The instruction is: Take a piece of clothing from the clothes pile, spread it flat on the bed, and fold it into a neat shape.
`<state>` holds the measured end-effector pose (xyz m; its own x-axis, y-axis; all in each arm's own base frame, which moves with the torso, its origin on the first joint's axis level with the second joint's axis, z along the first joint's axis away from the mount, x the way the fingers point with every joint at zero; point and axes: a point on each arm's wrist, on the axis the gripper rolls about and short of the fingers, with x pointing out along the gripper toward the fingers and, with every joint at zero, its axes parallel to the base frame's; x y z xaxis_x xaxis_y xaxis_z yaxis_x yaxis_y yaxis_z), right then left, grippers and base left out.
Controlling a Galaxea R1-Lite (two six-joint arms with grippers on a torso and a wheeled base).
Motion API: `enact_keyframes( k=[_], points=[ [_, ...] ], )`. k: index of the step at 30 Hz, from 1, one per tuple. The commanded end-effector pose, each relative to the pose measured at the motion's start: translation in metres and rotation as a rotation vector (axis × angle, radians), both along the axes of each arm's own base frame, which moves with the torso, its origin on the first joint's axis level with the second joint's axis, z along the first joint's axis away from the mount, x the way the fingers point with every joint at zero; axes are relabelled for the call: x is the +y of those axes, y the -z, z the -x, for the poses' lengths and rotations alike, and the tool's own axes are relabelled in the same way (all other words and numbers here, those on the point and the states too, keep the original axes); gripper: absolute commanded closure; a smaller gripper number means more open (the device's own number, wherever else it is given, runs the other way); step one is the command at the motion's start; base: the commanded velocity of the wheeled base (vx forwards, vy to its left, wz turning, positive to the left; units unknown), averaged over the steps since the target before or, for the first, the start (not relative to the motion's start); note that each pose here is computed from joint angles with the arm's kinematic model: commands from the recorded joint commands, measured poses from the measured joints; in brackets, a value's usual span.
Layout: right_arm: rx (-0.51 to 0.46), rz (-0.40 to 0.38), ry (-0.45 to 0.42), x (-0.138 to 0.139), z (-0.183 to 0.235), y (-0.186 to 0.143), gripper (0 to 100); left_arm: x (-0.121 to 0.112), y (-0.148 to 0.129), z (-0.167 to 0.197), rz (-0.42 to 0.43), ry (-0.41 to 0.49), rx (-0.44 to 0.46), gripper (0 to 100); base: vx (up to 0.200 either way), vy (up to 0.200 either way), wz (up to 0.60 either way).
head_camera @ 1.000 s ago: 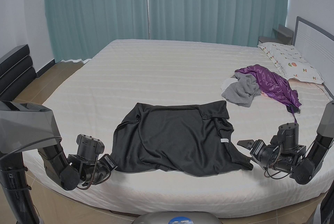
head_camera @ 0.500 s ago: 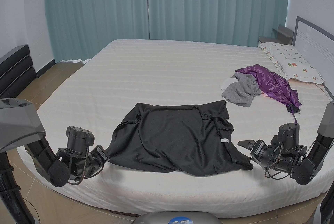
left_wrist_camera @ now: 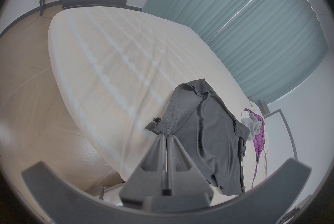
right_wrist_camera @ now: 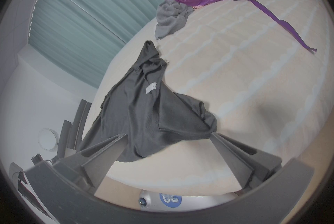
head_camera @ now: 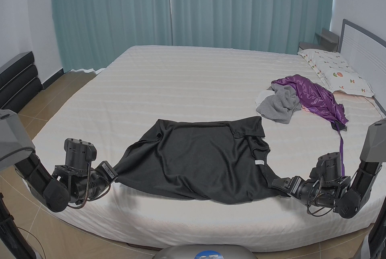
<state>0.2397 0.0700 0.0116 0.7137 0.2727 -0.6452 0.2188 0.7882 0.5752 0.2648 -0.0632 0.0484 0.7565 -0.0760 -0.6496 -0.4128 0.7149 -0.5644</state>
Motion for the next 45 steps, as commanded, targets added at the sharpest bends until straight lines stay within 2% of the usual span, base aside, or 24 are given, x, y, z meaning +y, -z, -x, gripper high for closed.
enact_keyframes(
  k=[1, 13, 20, 24, 32, 38, 45],
  points=[
    [0.031, 0.02, -0.014, 0.001, -0.002, 0.01, 0, 0.004, -0.002, 0.0, -0.013, -0.003, -0.008, 100, 0.0, 0.0, 0.0],
    [-0.165, -0.041, -0.037, 0.018, -0.032, -0.027, 0, 0.011, 0.001, -0.001, -0.019, -0.024, 0.003, 100, 0.0, 0.0, 0.0],
    [-0.113, -0.056, -0.112, 0.049, -0.043, -0.023, 0, 0.011, 0.001, -0.001, -0.02, -0.023, 0.004, 100, 0.0, 0.0, 0.0],
    [-0.085, -0.091, -0.108, 0.064, -0.059, -0.01, 0, 0.011, 0.003, 0.0, -0.021, -0.021, 0.012, 100, 0.0, 0.0, 0.0],
    [-0.004, -0.085, -0.094, 0.078, -0.077, 0.021, 0, 0.011, 0.004, 0.001, -0.019, -0.016, 0.017, 100, 0.0, 0.0, 0.0],
    [0.023, -0.065, -0.043, 0.064, -0.088, 0.027, 0, 0.011, 0.004, 0.001, -0.018, -0.015, 0.019, 100, 0.0, 0.0, 0.0],
    [0.022, -0.011, 0.069, 0.017, -0.106, 0.027, 0, 0.01, 0.006, 0.001, -0.018, -0.01, 0.028, 100, 0.0, 0.0, 0.0]
  ],
)
